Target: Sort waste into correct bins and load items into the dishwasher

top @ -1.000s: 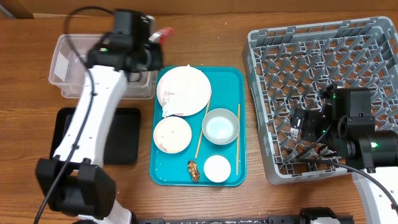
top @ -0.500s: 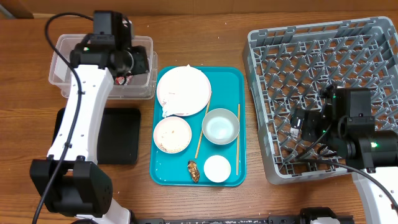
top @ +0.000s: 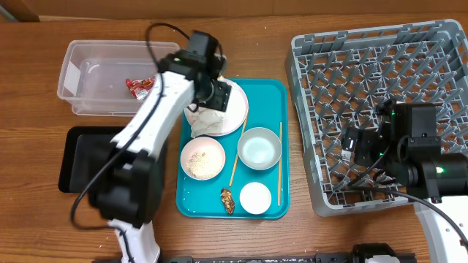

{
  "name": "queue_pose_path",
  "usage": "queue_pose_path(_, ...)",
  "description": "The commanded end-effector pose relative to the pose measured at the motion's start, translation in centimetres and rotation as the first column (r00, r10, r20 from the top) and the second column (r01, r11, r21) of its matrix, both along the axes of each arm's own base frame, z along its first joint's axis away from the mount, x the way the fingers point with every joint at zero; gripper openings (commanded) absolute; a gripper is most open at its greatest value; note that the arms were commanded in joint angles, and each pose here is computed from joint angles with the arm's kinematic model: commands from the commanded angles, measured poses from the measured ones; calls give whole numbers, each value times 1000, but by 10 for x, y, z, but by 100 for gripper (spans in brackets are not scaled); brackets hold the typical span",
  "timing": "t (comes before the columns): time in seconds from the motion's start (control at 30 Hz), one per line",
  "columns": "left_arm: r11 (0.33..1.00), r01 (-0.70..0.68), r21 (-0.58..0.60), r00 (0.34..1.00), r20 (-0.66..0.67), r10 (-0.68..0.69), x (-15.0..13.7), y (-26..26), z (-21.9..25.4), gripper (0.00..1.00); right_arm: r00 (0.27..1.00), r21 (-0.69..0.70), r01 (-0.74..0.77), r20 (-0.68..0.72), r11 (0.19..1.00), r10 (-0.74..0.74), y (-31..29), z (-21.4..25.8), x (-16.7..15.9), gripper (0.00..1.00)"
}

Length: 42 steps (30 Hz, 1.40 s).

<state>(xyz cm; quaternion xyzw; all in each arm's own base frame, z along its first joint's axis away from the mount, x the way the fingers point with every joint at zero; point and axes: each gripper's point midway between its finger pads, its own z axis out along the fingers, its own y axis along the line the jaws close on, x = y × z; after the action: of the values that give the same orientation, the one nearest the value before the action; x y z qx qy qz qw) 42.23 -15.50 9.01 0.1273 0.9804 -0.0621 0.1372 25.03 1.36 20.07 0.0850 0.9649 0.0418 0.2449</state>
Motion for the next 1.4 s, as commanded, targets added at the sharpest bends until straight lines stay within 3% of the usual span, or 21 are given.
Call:
queue_pose_path(0.0,997,23,78,998,-52,-19,-1,6,-37,73,999,-8,-9,35,1000,9,0,11,4,100)
queue_pose_path(0.17,995,26,91,995,-96,-17,0,5,-67,68,999,-8,-8,34,1000,8,0,11,4,100)
queue_pose_path(0.2,995,27,93,995,-101,-18,0,5,-69,59,999,-8,-8,34,1000,8,0,11,4,100)
queue_pose_path(0.3,995,28,95,994,-108,-17,-2,6,-70,10,999,-8,-9,34,1000,9,0,11,4,100)
queue_pose_path(0.33,995,28,95,994,-107,-17,-2,6,-68,4,999,-8,-9,34,1000,9,0,11,4,100)
queue_pose_path(0.57,997,14,73,999,-38,-11,7,5,-6,4,999,-8,-8,34,1000,9,0,11,4,100)
queue_pose_path(0.87,980,-185,71,949,273,159,33,65,118,4,1000,-9,-8,28,1000,8,0,11,2,100)
queue_pose_path(1.13,929,-362,79,885,343,316,52,143,130,4,1000,-8,-8,27,1000,8,0,10,2,100)
queue_pose_path(1.2,921,-385,69,873,350,339,57,154,128,12,1000,-8,-8,26,1000,8,0,10,2,100)
queue_pose_path(1.3,903,-427,43,852,355,386,64,166,124,41,1000,-8,-9,24,1000,9,0,10,2,100)
queue_pose_path(1.37,903,-429,23,852,341,397,65,163,121,54,1000,-8,-9,24,1000,9,0,10,2,100)
